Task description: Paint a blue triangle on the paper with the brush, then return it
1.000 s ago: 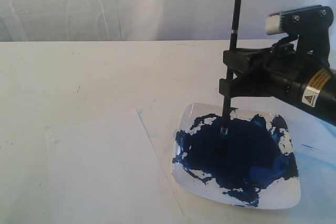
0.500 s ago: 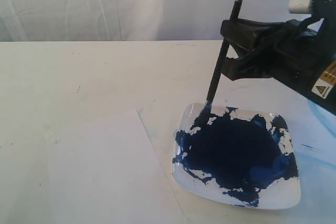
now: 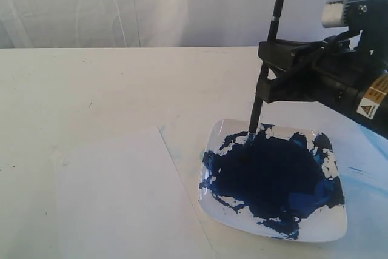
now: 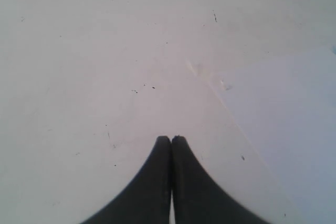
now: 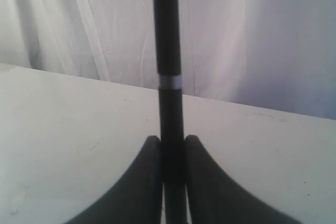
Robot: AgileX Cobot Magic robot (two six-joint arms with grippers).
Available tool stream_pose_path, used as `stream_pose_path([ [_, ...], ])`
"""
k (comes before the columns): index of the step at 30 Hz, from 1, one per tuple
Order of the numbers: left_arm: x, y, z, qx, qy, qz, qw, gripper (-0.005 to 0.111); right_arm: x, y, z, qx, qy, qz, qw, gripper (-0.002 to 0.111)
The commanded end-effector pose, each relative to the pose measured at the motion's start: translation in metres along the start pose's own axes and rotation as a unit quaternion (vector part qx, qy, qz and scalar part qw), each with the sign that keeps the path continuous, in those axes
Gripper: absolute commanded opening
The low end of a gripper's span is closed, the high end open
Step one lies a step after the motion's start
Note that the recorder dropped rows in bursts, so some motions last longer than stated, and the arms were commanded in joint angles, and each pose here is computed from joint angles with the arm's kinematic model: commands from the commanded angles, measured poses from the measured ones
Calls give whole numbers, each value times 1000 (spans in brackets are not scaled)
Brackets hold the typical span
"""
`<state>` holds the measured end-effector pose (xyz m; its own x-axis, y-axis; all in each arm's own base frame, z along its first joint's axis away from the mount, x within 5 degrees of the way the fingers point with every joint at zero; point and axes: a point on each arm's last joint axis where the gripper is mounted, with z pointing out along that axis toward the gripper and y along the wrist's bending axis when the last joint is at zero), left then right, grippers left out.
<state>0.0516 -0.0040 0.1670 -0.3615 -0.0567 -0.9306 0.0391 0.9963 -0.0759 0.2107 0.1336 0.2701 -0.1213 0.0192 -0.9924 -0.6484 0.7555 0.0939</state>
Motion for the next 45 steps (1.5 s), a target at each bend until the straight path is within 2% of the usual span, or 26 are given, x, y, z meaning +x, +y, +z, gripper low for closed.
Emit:
stream_pose_path([
  [1, 1, 0, 0, 3, -2, -1, 1000, 0, 5, -3, -1, 14, 25, -10, 1000, 0],
  [18, 1, 0, 0, 3, -2, -1, 1000, 0, 24, -7, 11, 17, 66, -19, 997, 0],
  [25, 1, 0, 0, 3, -2, -1, 1000, 0, 18, -5, 10, 5, 37, -22, 999, 0],
  [32, 1, 0, 0, 3, -2, -1, 1000, 0, -8, 1, -9, 8, -9, -36, 999, 0],
  [40, 1, 0, 0, 3, -2, -1, 1000, 0, -1, -5, -16, 47, 57, -38, 997, 0],
  [45, 1, 0, 0, 3, -2, -1, 1000, 0, -2, -4, -16, 45, 54, -38, 997, 0],
])
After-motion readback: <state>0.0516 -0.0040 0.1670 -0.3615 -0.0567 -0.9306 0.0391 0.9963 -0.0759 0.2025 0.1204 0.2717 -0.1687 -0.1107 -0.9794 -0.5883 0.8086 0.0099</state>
